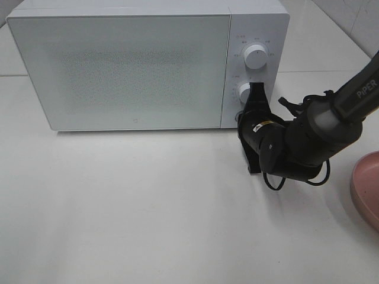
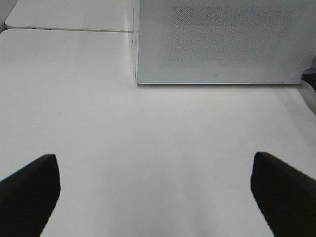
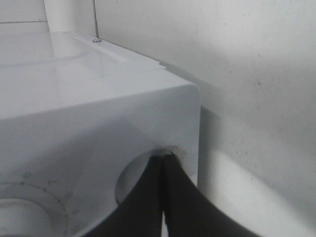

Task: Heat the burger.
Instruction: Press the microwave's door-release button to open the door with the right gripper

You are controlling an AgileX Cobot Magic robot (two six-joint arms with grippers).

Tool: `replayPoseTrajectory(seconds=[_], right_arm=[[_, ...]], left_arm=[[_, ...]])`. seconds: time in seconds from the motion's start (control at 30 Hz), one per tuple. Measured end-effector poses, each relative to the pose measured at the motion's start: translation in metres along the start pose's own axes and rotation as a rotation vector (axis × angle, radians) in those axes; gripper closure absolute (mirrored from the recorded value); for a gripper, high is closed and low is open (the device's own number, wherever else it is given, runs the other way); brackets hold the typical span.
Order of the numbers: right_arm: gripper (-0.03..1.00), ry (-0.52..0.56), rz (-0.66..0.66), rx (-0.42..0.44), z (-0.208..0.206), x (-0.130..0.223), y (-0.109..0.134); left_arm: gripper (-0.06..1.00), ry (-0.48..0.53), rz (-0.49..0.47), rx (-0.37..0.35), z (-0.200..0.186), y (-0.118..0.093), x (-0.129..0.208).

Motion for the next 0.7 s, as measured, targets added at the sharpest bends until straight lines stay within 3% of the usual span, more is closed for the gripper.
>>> replayPoseTrajectory(seconds=[0.7], right_arm=[[0.96, -0.06, 0.005, -0.045, 0.0078, 0.0009, 0.0096]], left_arm=[[-0.02, 0.0, 0.001, -0.003, 0.0, 0.0003, 0.0]])
Point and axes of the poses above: a point on each arm's last joint axis where the gripper is mounted, z pointing out along that axis toward the gripper, y along the wrist's bending axis when the last joint is at zero, x = y × z, the point moved 4 cm from there along z, pointing out along that axis toward the gripper, and after that the axes turned 11 degrees about -z, right-handed, at the moved point
